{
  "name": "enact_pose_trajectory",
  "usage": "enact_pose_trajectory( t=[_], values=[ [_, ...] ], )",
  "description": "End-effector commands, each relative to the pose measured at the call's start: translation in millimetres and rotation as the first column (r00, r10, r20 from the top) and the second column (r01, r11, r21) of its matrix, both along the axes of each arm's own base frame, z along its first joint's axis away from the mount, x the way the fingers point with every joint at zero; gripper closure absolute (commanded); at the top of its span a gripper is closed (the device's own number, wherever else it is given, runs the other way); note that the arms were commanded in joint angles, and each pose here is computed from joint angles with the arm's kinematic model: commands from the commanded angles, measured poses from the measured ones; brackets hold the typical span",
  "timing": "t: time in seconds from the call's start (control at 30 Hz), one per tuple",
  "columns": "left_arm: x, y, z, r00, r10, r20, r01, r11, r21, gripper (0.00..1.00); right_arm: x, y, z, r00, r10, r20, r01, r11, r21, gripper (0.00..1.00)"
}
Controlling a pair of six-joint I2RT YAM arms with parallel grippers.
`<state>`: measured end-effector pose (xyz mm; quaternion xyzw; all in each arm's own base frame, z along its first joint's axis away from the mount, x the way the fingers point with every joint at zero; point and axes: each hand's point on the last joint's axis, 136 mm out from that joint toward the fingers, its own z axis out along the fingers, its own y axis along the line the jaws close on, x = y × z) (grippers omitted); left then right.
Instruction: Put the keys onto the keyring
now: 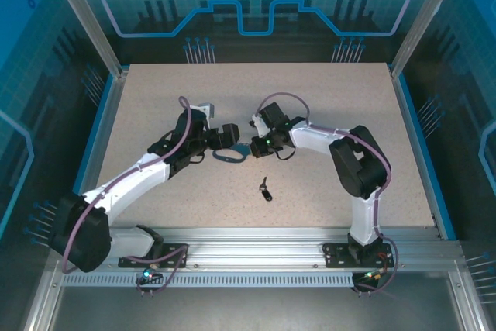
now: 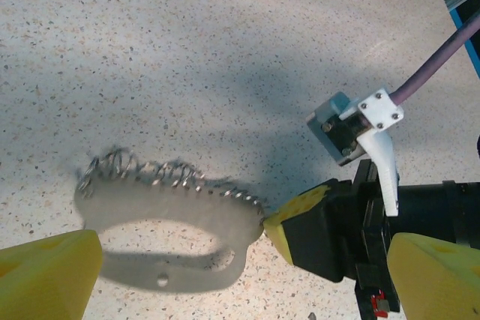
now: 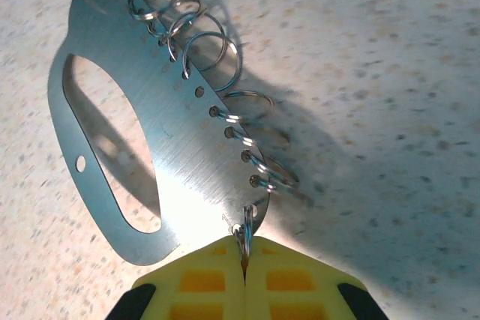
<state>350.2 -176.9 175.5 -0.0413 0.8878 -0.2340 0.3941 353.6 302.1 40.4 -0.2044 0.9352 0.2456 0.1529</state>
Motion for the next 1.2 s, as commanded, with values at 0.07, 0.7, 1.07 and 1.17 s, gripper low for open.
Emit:
enact_pose_trajectory(
  t=[0.07, 0.7, 1.07, 1.17],
  values=[
    [-10.0, -1.1, 0.3, 1.000, -0.014, -0.012, 0.014, 1.000, -0.008, 0.01, -15.4, -4.6, -2.4, 0.997, 0.074, -0.019, -0.073, 0.997, 0.017, 1.00],
    [-7.7, -3.0, 1.2, 1.000, -0.017, -0.012, 0.017, 1.000, -0.010, 0.01, -15.3, -12.5, -22.5, 0.998, -0.012, -0.064, 0.012, 1.000, 0.000, 0.88],
    [-7.0, -3.5, 1.3, 1.000, -0.015, -0.012, 0.015, 1.000, -0.015, 0.01, -17.7, -19.9, -13.5, 0.997, -0.050, -0.050, 0.051, 0.999, 0.017, 0.79],
    [-7.1, -3.9, 1.1, 1.000, -0.016, -0.013, 0.016, 1.000, -0.018, 0.01, -18.5, -21.7, -9.5, 0.997, -0.062, -0.046, 0.064, 0.998, 0.028, 0.79]
  ],
)
